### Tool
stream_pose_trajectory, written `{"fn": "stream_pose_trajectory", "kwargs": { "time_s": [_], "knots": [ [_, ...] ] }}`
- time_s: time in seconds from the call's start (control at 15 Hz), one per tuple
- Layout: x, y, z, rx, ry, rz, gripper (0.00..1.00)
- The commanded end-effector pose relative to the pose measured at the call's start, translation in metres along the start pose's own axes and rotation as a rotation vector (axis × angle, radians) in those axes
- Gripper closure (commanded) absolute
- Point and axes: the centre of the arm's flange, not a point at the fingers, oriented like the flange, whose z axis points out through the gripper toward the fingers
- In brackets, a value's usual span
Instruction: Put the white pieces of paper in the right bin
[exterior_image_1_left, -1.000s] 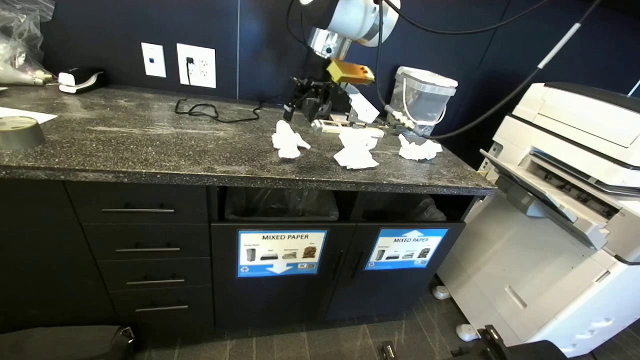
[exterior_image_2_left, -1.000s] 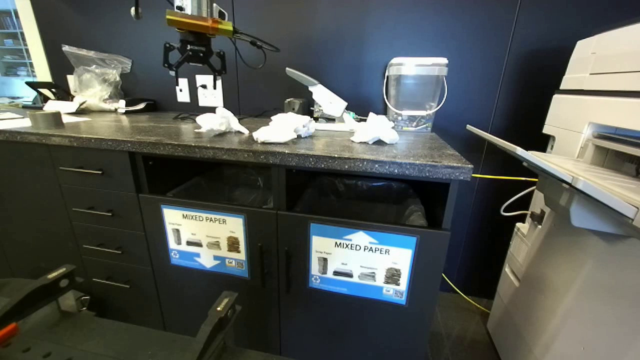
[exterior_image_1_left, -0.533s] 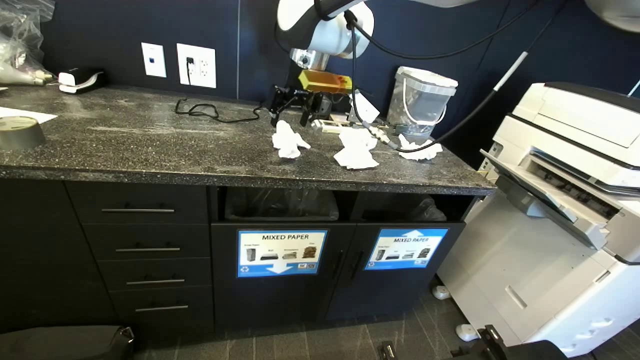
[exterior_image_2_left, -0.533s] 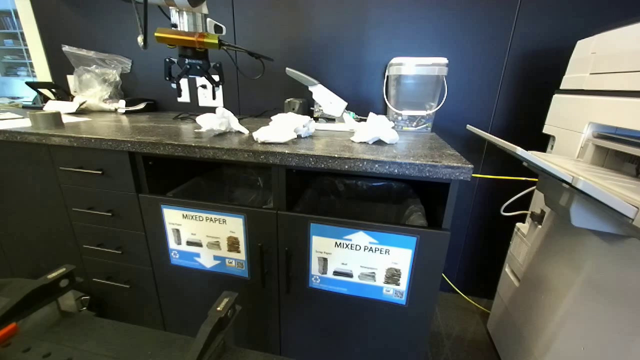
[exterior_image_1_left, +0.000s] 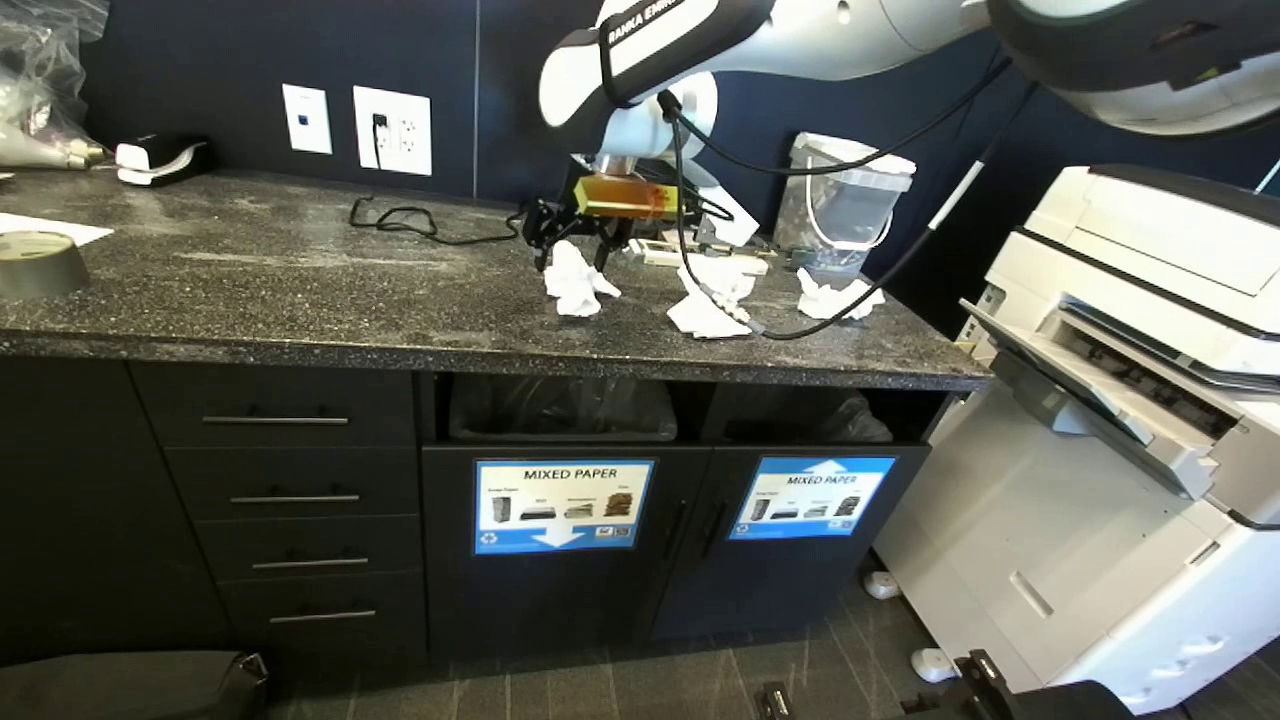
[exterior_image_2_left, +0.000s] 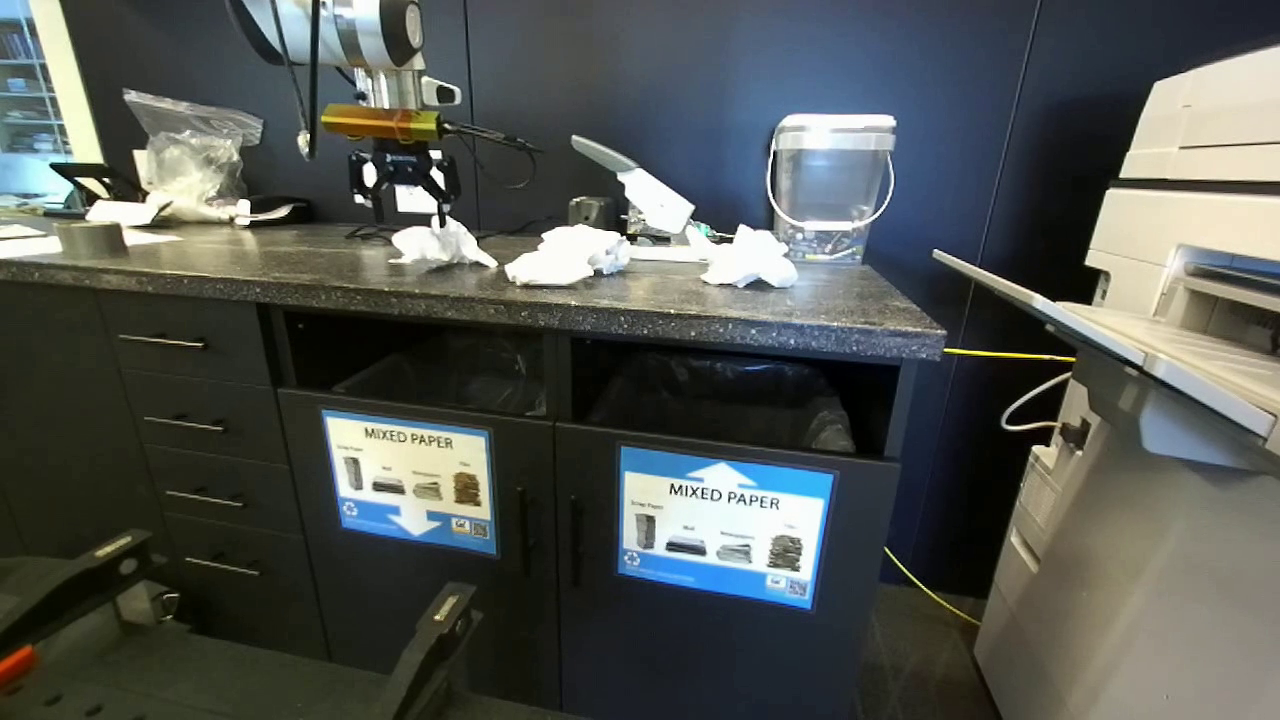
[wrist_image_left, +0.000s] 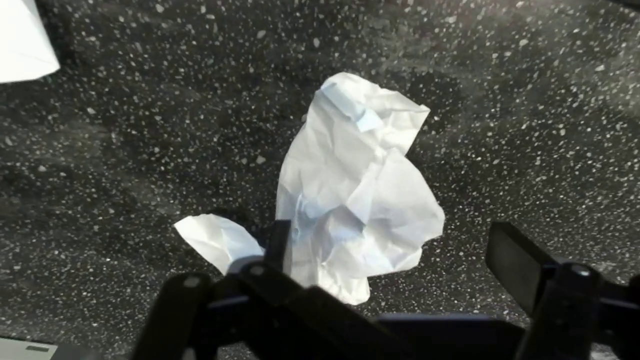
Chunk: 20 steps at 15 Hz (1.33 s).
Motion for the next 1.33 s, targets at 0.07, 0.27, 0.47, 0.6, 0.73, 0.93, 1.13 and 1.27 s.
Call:
{"fn": "stream_pose_trajectory", "kwargs": {
  "time_s": [0.07, 0.27, 0.47, 0.6, 0.73, 0.93, 1.13, 1.27],
  "knots": [
    [0.017, -0.003, 0.021, -0.065, 0.027, 0.011, 0.0],
    [0.017, -0.001, 0.031, -0.076, 0.019, 0.015, 0.0],
    [0.016, 0.003, 0.037, -0.072, 0.013, 0.023, 0.0],
    [0.016, 0.008, 0.04, -0.069, 0.009, 0.028, 0.0],
    [0.015, 0.005, 0.046, -0.077, 0.006, 0.026, 0.26],
    [0.015, 0.008, 0.05, -0.085, 0.003, 0.027, 0.49],
    [0.013, 0.011, 0.051, -0.089, 0.001, 0.028, 0.72],
    [0.013, 0.017, 0.048, -0.089, -0.001, 0.028, 0.83]
  ]
}}
